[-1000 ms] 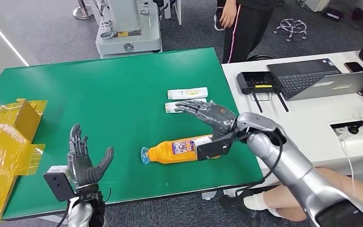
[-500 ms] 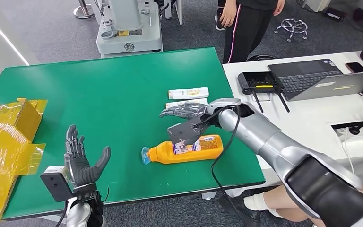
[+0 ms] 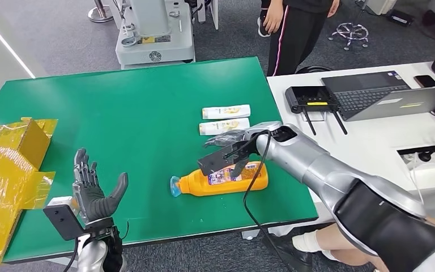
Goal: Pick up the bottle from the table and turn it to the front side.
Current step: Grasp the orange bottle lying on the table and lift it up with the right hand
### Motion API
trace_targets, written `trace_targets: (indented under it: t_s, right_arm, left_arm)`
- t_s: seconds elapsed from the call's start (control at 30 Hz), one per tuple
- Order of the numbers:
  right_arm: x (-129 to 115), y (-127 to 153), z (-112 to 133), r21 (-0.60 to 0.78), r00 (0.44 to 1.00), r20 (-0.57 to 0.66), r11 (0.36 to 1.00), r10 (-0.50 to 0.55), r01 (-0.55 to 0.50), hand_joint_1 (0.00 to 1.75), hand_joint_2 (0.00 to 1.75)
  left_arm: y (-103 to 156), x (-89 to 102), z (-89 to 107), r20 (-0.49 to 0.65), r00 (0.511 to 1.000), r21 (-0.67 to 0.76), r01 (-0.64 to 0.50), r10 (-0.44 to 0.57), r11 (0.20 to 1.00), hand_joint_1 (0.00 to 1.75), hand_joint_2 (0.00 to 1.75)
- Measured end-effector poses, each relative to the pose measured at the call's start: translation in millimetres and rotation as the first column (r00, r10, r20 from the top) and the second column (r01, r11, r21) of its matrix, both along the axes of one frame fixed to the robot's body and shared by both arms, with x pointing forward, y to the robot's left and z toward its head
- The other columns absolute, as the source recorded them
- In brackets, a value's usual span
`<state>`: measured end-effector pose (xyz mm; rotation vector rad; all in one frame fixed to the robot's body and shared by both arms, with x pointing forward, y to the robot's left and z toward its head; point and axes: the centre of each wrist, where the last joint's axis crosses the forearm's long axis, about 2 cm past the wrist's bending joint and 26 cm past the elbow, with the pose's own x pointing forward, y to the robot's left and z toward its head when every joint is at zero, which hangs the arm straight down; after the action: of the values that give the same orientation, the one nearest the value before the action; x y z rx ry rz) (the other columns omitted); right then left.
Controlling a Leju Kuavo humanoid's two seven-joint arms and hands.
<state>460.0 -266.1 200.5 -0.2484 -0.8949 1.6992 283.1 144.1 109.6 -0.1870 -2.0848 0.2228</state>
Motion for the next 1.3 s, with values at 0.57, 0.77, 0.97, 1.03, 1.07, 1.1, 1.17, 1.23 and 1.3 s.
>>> trace_targets:
  t_s: [0.57, 0.77, 0.97, 1.03, 1.07, 1.1, 1.17, 1.23, 1.3]
  right_arm:
    - [-0.5, -14.5, -1.6, -0.037, 0.998, -0.059, 0.999, -0.001, -0.001, 0.00, 1.75]
    - [-6.3, -10.1, -14.0, -0.045, 0.997, -0.081, 0.999, 0.018, -0.021, 0.00, 1.75]
    - [-12.7, -2.6, -28.2, -0.073, 0.993, -0.113, 0.996, 0.035, -0.043, 0.00, 1.75]
    - [-13.3, -1.3, -30.2, -0.086, 0.993, -0.117, 0.995, 0.034, -0.044, 0.00, 1.75]
    - [-13.5, -0.8, -30.8, -0.092, 0.992, -0.118, 0.995, 0.033, -0.044, 0.00, 1.75]
    - [-13.6, -0.5, -31.3, -0.096, 0.992, -0.119, 0.994, 0.032, -0.044, 0.00, 1.75]
    - [-13.7, -0.2, -31.7, -0.103, 0.992, -0.121, 0.994, 0.031, -0.044, 0.00, 1.75]
    - [-13.4, -0.2, -31.5, -0.111, 0.992, -0.125, 0.993, 0.030, -0.044, 0.00, 1.75]
    - [-12.9, -0.3, -30.7, -0.124, 0.991, -0.130, 0.991, 0.029, -0.045, 0.00, 1.75]
  left_arm:
    - [8.7, -1.2, 7.4, 0.040, 0.999, -0.007, -0.015, 0.015, 1.000, 0.00, 1.75]
    - [11.6, -2.5, 19.1, 0.096, 0.995, 0.002, -0.018, 0.018, 1.000, 0.00, 1.75]
    - [12.0, -2.5, 19.7, 0.096, 0.995, 0.003, -0.030, 0.029, 1.000, 0.00, 1.75]
    - [12.0, -2.3, 19.8, 0.096, 0.995, 0.003, -0.031, 0.030, 1.000, 0.00, 1.75]
    - [12.0, -2.3, 19.9, 0.096, 0.995, 0.003, -0.031, 0.031, 1.000, 0.00, 1.75]
    - [12.0, -2.2, 19.9, 0.096, 0.995, 0.003, -0.031, 0.031, 1.000, 0.00, 1.75]
    - [12.0, -2.1, 20.0, 0.096, 0.995, 0.002, -0.031, 0.031, 1.000, 0.00, 1.75]
    - [12.0, -2.0, 20.1, 0.096, 0.995, 0.001, -0.031, 0.031, 1.000, 0.00, 1.75]
    - [12.0, -1.9, 20.2, 0.096, 0.995, 0.000, -0.031, 0.031, 1.000, 0.00, 1.75]
